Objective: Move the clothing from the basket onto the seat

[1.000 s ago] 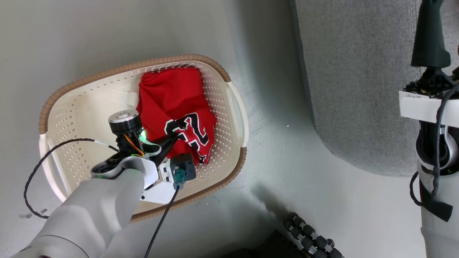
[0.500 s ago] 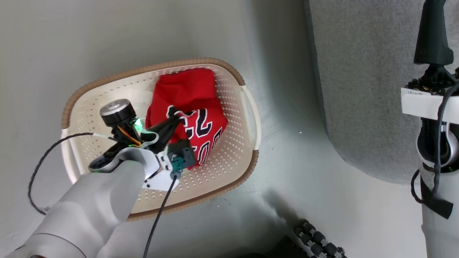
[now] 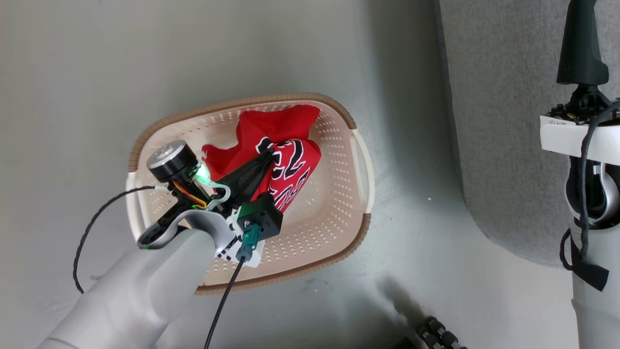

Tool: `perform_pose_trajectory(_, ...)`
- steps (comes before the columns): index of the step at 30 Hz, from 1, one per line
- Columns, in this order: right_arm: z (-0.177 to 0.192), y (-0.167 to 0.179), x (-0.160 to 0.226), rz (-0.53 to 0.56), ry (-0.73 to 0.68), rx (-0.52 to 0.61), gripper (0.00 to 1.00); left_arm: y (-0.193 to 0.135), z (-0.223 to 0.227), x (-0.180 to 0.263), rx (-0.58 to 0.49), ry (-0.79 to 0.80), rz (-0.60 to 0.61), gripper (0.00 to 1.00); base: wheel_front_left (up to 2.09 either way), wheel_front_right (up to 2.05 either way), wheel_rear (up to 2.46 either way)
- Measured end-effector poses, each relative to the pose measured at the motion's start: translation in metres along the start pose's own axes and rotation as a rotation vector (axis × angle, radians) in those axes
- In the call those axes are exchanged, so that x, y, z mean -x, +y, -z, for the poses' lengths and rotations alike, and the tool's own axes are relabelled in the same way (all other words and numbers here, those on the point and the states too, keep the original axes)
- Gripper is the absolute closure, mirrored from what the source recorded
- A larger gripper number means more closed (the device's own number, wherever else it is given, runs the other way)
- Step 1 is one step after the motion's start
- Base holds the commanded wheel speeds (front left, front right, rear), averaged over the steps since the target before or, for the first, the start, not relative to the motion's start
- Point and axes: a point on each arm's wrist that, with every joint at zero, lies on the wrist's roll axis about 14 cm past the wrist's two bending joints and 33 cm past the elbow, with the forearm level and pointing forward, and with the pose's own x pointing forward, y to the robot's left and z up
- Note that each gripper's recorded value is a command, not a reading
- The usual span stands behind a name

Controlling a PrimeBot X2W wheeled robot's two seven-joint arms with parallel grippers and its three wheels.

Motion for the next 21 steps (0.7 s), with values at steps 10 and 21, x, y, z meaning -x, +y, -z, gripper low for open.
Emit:
perform_pose_trajectory(10,-0.023,0.003,-0.003,0.001,-0.052,-0.003,0.0,0.032,-0.036,0.031,0.027,-0.069,-0.145,1.0,0.0,0.0,0.0)
perform_pose_trajectory(21,-0.048,0.0,0.004,0.019,-0.087,-0.013,0.0,0.043,-0.068,0.063,0.004,-0.108,-0.194,1.0,0.0,0.0,0.0)
